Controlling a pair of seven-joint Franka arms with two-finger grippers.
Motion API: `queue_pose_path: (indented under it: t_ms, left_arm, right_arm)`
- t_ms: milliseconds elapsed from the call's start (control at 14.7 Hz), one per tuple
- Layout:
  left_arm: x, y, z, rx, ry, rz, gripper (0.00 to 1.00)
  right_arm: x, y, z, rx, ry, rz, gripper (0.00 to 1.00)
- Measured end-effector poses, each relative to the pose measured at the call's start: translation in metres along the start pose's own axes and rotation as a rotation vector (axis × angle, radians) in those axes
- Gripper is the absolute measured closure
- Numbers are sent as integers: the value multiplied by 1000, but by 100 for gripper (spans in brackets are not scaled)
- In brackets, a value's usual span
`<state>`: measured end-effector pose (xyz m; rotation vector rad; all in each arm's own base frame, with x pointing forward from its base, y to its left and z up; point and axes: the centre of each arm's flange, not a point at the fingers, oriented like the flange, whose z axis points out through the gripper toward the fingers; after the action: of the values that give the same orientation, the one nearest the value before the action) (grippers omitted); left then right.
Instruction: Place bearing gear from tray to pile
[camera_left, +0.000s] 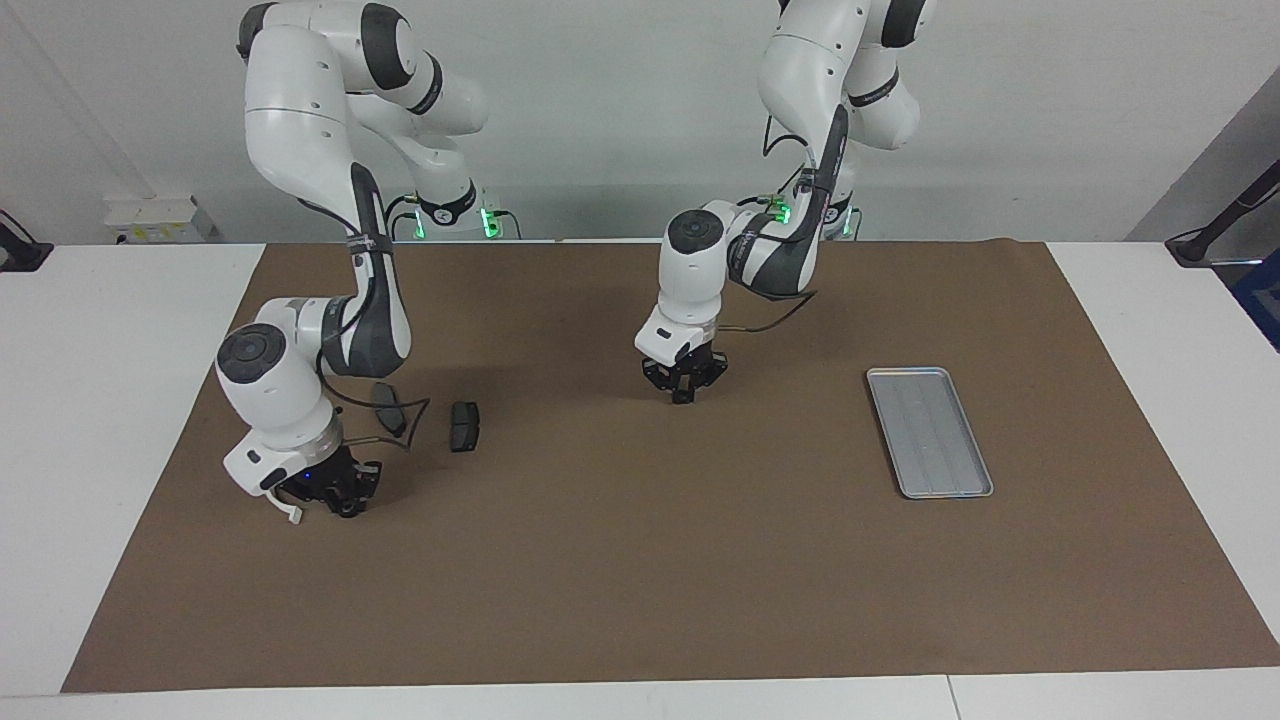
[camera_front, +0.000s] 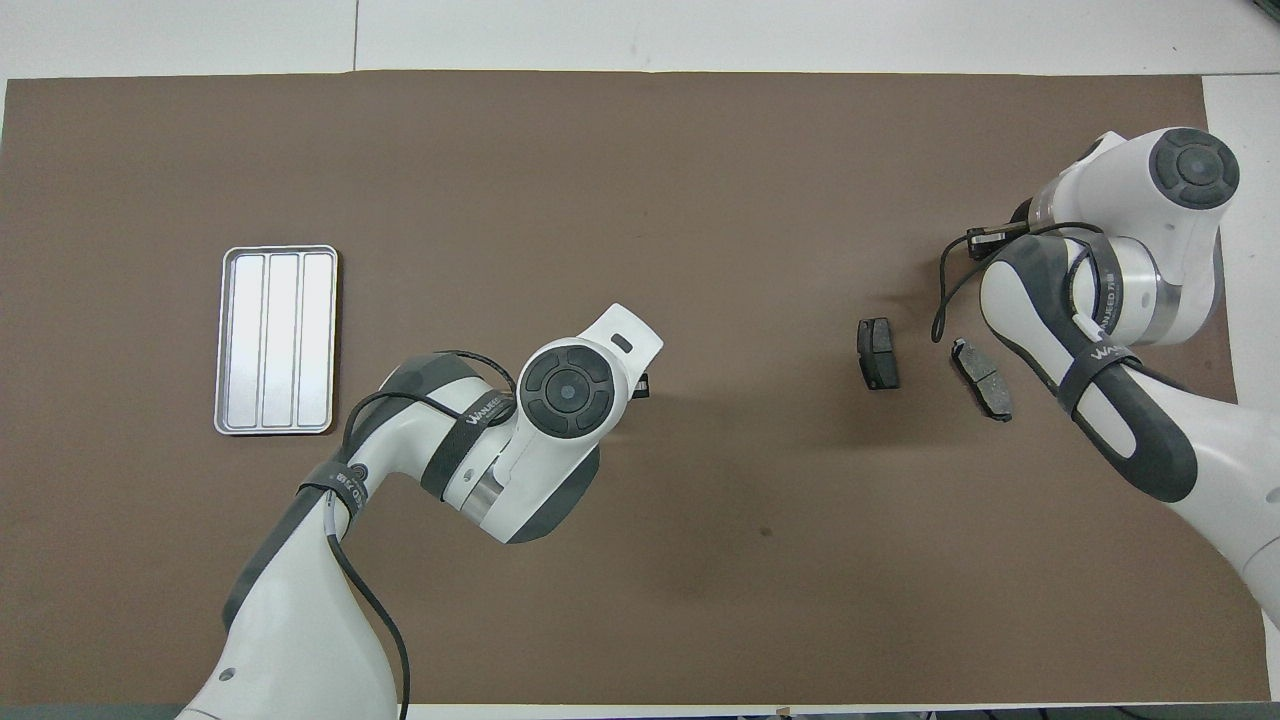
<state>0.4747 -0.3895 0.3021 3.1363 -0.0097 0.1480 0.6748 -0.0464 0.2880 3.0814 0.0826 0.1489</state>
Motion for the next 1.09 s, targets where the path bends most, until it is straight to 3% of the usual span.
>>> queue_pose_path:
  t_ms: [407,475,543,951,1019,1086]
  left_arm:
    - [0,-3,5,3,5,1,76]
    - [0,-4,5,3,6,1,76]
    - [1,-4,5,4,8,1,70]
    - [5,-2,-7,-7,26,0,6]
    - [10,-2,-20,-18,40,-10,0]
    - [17,-4,-35,-33,61,-27,0]
  right_arm:
    - [3,-7,-6,2,11,2,0]
    - [4,-7,-11,2,16,1,0]
    - [4,-9,-17,2,17,-2,0]
    - [-1,-32,-89,-2,-16,-37,0]
    - [-3,-36,-101,-3,-21,-42,0]
    - [-5,-40,-111,-3,-27,-45,0]
